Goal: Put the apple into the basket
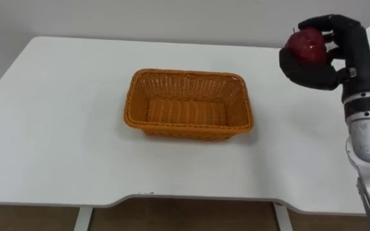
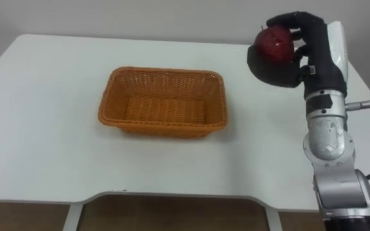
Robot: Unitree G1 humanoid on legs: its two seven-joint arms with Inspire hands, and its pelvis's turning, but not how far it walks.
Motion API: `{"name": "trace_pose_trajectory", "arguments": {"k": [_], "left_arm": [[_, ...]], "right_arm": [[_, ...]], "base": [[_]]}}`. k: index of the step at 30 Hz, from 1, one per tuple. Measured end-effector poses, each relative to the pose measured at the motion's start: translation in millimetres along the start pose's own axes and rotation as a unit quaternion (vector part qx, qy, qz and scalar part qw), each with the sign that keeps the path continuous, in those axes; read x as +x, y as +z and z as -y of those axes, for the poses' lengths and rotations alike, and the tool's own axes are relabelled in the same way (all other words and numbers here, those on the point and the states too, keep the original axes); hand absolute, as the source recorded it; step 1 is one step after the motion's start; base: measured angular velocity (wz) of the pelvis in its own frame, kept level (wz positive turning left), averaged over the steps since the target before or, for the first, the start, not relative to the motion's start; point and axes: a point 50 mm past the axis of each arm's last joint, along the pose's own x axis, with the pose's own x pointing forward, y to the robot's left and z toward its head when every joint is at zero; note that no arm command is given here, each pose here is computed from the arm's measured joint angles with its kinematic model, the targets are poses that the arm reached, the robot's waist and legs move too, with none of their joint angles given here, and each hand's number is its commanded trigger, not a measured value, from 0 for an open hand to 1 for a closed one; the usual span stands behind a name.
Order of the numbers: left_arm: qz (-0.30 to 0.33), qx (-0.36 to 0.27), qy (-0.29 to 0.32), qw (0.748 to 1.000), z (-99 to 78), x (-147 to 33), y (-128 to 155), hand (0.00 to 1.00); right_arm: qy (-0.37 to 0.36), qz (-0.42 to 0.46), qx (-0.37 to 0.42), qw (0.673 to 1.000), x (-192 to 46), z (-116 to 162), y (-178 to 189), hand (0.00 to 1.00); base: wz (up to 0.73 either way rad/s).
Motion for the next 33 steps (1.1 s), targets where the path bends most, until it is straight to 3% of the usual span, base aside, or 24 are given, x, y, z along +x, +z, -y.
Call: {"name": "trace_pose_trajectory", "arguments": {"k": [10,11,15,17,18,33], "left_arm": [[0.017,0.017,-0.006,1.0,2.8,1.9,13,0.0],[0.017,0.017,-0.006,1.0,2.8,1.9,14,0.0],[0.019,0.018,-0.006,1.0,2.8,2.1,15,0.0],[0.019,0.018,-0.008,1.0,2.8,2.1,15,0.0],[0.019,0.018,-0.009,1.0,2.9,2.1,15,0.0],[0.031,0.053,-0.023,0.998,4.4,2.9,23,0.0]], "right_arm": [[0.056,0.069,0.015,0.996,1,-11,33,1.0],[0.062,0.069,0.015,0.996,1,-12,33,0.91],[0.108,0.075,0.015,0.991,-3,-29,37,0.76],[0.118,0.077,0.012,0.99,-4,-31,37,0.49],[0.121,0.077,0.012,0.99,-4,-31,37,0.0],[0.164,0.113,0.036,0.979,-11,-49,57,0.0]], "base": [[-0.01],[0.0],[0.0],[0.02],[0.03],[0.0]]}}
